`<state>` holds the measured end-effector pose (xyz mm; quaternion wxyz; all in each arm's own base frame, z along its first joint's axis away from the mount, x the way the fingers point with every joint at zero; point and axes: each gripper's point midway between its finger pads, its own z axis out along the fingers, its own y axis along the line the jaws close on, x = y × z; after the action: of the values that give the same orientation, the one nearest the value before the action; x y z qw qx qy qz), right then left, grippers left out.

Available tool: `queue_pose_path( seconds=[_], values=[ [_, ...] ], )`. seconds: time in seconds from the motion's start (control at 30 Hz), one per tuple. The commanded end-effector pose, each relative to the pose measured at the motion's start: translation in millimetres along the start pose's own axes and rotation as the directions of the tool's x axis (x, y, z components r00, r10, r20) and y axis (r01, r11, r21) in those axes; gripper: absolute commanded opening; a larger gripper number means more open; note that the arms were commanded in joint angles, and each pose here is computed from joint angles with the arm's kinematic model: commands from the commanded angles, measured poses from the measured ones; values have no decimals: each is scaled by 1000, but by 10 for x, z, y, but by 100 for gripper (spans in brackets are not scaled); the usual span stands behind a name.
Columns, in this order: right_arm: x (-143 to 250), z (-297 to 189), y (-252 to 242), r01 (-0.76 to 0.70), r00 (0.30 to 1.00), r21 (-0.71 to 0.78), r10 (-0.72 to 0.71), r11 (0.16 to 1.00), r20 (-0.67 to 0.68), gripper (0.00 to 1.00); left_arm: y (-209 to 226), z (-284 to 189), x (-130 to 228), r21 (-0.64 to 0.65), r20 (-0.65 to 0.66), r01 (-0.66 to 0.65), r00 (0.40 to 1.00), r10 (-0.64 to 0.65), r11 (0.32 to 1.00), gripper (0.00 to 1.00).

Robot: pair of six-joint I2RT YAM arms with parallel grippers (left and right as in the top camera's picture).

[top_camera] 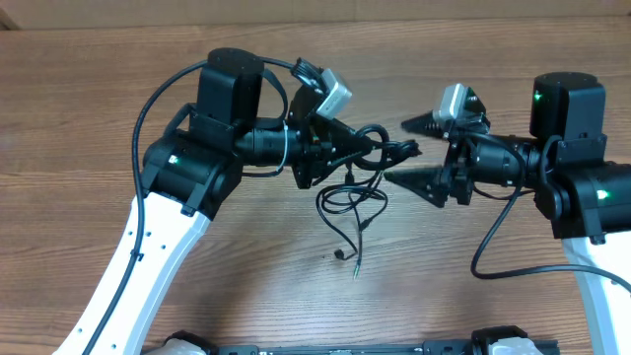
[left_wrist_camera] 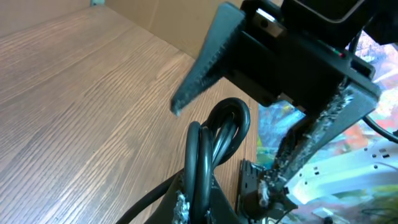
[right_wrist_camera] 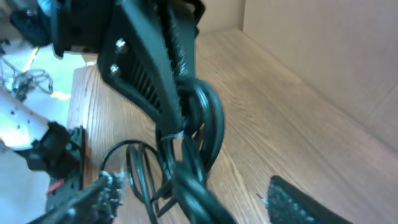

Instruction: Untangle cables

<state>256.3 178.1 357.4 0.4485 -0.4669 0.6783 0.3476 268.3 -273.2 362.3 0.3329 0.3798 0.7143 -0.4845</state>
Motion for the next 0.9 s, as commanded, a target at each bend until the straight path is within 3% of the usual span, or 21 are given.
queue_pose_path(
  seconds=[0.0, 0.03, 0.07, 0.3, 0.4, 0.47, 0.67, 0.77, 0.87],
  values=[
    [-23, -4, 59, 5, 1000, -22, -5, 1000, 10, 22, -118, -55, -92, 22, 24, -52, 998, 51, 998, 4],
    [-14, -4, 65, -1, 1000, -23, 1, 1000, 7, 9, -117, -55, -92, 21, 24, -52, 998, 51, 998, 4],
    [-2, -4, 73, -9, 1000, -26, 9, 1000, 3, 4, -104, -56, -93, 14, 24, -48, 999, 48, 999, 4],
    [121, -7, 24, -263, 963, 27, 265, 964, -49, 4, 396, -149, -221, -244, 135, 242, 968, -214, 939, 4],
    [145, -13, -46, -337, 939, 73, 341, 939, -51, 4, 671, -303, -247, -329, 246, 423, 902, -356, 844, 4],
    [77, -13, -98, -363, 930, 82, 366, 928, -21, 4, 872, -450, -193, -359, 342, 589, 805, -485, 724, 4],
    [-145, -23, -234, -413, 911, 94, 407, 906, 71, 4, 1121, -659, 51, -385, 469, 789, 614, -634, 479, 4],
    [-164, -43, -360, -489, 872, 148, 478, 859, 106, 4, 1148, -682, 87, -372, 501, 827, 561, -659, 421, 4],
    [-78, -93, -561, -606, 795, 254, 586, 754, 155, 4, 1169, -699, 90, -363, 522, 844, 535, -665, 394, 4]
  ],
)
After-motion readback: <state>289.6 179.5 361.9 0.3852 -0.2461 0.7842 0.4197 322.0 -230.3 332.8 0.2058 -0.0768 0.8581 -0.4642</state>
